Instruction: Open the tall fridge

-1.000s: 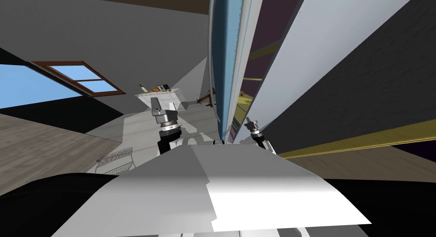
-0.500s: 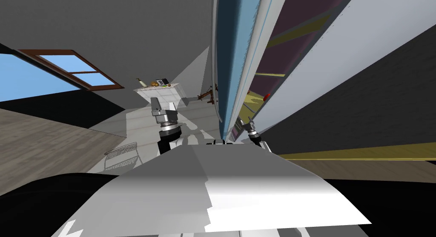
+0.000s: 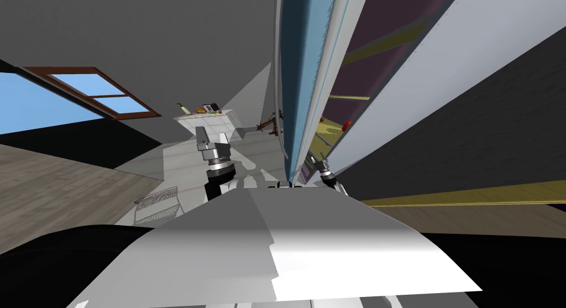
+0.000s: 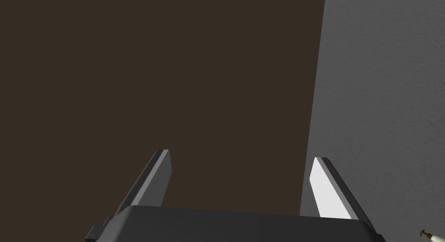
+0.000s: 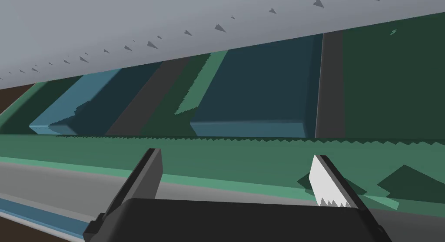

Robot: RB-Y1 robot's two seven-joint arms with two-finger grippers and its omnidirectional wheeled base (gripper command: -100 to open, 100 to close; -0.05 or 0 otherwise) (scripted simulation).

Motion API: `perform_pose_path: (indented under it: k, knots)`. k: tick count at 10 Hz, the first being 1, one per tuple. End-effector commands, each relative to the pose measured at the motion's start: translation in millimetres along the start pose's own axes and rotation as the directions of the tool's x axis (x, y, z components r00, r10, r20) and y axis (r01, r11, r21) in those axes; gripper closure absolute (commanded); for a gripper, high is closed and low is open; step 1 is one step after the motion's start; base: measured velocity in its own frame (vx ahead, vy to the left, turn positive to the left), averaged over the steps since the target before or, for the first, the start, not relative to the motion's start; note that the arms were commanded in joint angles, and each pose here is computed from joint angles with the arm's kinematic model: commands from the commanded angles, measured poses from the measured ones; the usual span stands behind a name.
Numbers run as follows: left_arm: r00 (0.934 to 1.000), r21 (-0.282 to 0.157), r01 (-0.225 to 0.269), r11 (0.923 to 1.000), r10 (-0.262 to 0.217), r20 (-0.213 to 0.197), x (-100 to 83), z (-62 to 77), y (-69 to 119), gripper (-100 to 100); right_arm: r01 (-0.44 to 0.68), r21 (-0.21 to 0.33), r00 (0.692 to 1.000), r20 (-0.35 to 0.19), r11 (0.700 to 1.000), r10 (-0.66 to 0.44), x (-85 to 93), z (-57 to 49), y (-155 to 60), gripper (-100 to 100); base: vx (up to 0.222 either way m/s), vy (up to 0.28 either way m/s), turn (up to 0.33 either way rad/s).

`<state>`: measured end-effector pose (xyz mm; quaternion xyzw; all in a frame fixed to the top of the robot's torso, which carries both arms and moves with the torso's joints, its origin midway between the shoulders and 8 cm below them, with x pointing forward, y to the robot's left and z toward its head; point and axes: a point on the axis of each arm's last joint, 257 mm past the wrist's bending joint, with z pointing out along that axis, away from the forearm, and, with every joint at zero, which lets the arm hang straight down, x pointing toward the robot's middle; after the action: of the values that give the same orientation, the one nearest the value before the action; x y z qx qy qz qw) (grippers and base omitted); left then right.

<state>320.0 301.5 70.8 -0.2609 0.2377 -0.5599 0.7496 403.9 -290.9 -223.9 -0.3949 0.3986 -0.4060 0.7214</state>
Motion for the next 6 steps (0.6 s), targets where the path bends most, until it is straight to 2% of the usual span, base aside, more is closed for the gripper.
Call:
perform_pose_path:
  k: [1, 4, 5, 6]
  knots:
    - [1.0, 0.0, 0.0, 1.0, 0.0, 0.0, 0.0, 0.0, 0.0, 0, -0.011, 0.014, 1.0, -0.025, 1.0, 0.011, -9.5, 1.1, 13.6, -100, 0.005, 0.044, -0.033]
    - [1.0, 0.0, 0.0, 1.0, 0.0, 0.0, 0.0, 0.0, 0.0, 0, -0.056, 0.045, 0.996, -0.061, 0.997, 0.059, -26.6, 5.6, 26.7, -100, 0.003, 0.04, -0.016]
    - [1.0, 0.0, 0.0, 1.0, 0.0, 0.0, 0.0, 0.0, 0.0, 0, -0.046, 0.038, 0.997, -0.054, 0.998, 0.048, -23.5, 4.1, 24.0, -100, -0.001, 0.015, -0.001]
    - [1.0, 0.0, 0.0, 1.0, 0.0, 0.0, 0.0, 0.0, 0.0, 0, -0.046, 0.038, 0.997, -0.054, 0.998, 0.048, -19.1, 13.2, 19.4, -100, 0.002, 0.026, -0.009]
